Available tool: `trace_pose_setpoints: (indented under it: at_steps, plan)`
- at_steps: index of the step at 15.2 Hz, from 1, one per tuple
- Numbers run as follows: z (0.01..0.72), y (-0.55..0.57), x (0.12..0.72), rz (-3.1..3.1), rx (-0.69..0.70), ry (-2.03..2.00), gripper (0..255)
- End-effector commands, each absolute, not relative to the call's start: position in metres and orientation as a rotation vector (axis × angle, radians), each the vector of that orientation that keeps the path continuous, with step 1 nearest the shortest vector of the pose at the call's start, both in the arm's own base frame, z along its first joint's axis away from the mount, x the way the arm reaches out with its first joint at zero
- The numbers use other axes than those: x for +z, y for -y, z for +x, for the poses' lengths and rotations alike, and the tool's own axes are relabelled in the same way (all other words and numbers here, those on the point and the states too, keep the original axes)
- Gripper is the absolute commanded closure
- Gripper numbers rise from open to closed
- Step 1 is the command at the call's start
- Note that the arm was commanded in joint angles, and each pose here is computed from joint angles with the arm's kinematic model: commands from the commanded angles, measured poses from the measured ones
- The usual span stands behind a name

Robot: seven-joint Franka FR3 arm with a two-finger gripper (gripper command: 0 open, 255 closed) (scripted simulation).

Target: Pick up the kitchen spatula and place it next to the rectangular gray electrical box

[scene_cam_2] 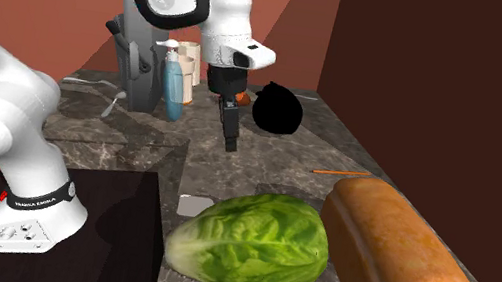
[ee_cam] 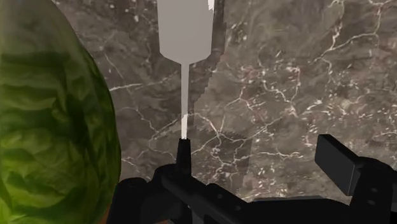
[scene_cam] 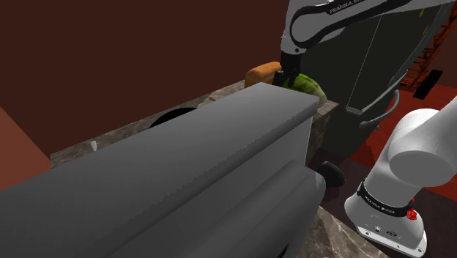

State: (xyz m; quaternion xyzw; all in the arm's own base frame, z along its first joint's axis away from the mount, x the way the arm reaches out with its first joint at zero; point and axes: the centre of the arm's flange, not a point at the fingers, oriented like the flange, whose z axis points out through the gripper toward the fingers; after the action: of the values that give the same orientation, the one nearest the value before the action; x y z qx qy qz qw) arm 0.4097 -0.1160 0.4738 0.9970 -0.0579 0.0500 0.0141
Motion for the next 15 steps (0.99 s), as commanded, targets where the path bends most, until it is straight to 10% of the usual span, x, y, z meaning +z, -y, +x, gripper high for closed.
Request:
trace_pose_setpoints:
  at_steps: [1, 15]
  plan:
    - [0.419, 0.132, 0.455, 3.107, 0.146, 0.208, 0]
    - [0.452, 0.182, 0.347, 3.119, 0.104, 0.304, 0]
